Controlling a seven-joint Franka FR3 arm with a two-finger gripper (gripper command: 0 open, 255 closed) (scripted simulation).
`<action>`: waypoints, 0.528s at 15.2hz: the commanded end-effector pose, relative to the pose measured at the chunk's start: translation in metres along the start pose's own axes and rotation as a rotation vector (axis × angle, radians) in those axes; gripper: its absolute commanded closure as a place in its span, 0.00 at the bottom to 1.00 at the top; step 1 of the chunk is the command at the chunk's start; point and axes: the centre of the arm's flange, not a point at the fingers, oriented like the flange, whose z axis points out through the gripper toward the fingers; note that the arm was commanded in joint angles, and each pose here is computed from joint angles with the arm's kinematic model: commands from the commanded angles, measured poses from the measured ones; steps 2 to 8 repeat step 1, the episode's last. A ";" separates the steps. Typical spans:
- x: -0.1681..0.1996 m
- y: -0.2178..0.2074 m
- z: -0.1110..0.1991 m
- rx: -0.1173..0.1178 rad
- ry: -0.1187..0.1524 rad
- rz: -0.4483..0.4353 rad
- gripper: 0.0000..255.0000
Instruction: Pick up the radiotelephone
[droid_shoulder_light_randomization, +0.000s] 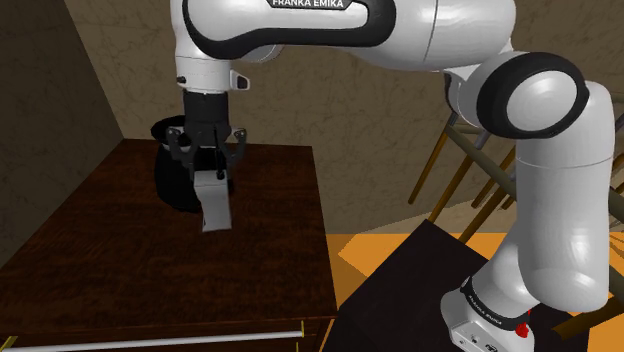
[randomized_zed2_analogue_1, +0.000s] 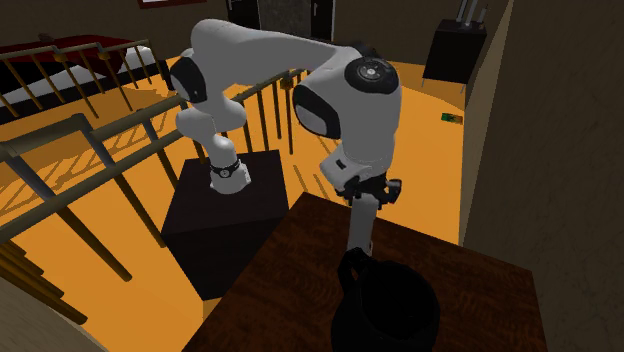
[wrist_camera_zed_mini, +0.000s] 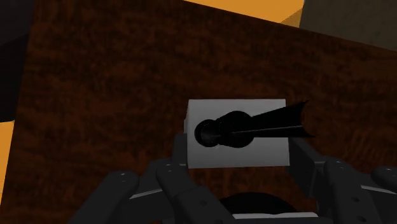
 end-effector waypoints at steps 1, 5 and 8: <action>-0.001 0.000 -0.004 0.000 0.000 0.000 1.00; -0.001 0.000 -0.004 0.000 0.000 0.000 1.00; -0.001 0.000 -0.004 0.000 0.000 0.000 1.00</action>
